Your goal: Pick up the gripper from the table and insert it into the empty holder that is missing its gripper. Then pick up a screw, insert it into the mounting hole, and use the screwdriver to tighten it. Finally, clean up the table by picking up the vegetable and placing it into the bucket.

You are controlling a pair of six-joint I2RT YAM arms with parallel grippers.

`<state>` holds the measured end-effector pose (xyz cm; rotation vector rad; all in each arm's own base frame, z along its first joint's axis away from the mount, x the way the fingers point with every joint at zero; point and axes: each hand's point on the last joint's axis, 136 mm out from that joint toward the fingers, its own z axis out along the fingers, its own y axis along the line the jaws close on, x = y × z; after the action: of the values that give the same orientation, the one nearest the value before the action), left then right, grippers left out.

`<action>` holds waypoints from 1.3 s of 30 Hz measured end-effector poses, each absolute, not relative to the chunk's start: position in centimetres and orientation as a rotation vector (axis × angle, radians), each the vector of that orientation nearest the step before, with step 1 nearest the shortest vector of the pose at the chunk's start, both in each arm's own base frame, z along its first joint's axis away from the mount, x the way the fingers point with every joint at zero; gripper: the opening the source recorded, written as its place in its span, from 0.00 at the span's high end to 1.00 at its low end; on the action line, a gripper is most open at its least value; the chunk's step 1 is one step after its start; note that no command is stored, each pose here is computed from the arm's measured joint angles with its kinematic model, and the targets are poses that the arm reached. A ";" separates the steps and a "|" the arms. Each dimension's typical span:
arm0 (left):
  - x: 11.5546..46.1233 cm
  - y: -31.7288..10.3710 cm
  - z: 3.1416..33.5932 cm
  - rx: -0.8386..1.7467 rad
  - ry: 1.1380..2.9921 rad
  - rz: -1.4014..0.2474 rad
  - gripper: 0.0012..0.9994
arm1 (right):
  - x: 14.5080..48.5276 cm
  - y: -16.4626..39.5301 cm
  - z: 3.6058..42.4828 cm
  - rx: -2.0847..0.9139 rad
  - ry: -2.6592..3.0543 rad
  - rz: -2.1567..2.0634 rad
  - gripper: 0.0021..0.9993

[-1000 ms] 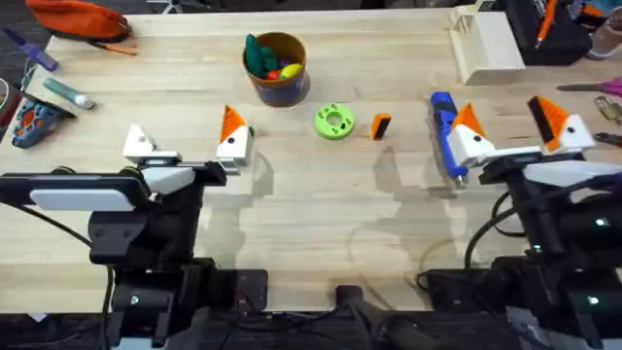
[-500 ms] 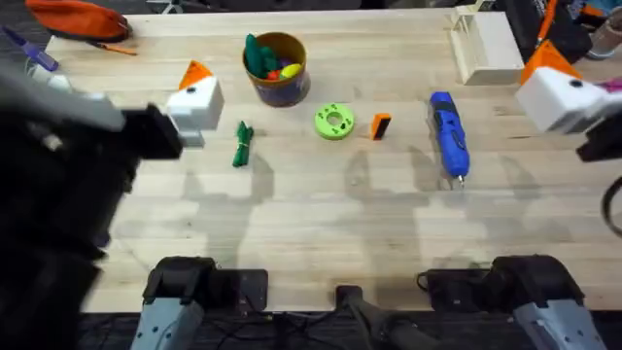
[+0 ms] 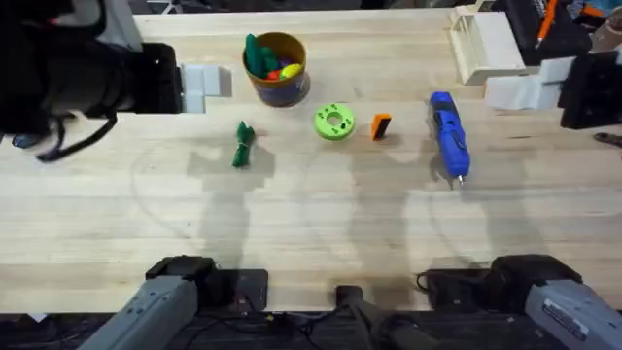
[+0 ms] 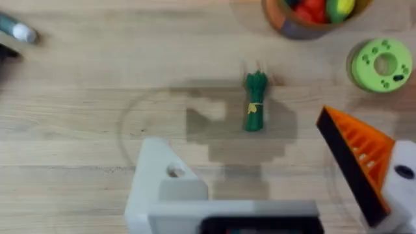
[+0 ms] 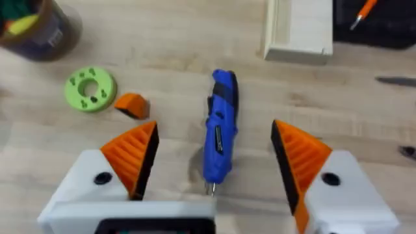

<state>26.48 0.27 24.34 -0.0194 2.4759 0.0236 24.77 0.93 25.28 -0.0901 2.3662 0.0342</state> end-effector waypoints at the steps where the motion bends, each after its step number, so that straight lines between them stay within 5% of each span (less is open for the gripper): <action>1: 26.5 0.3 24.1 -0.019 2.507 0.024 0.01 | 24.8 0.9 25.0 -0.090 2.390 0.035 0.01; 24: 26.7 -1.0 17.7 0.038 2.815 -0.008 0.01 | 23.7 0.9 21.8 -0.029 2.579 0.064 0.01; 32: 27.3 -3.3 9.7 0.121 3.006 -0.075 0.01 | 23.7 0.9 21.8 -0.021 2.580 0.067 0.01; 39: 28.0 -3.7 5.7 0.123 3.111 -0.097 0.01 | 23.7 0.9 21.8 -0.018 2.580 0.067 0.01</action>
<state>28.02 -3.66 5.70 0.1233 3.1107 -0.0971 23.67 0.94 21.82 -0.0181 2.5799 0.0673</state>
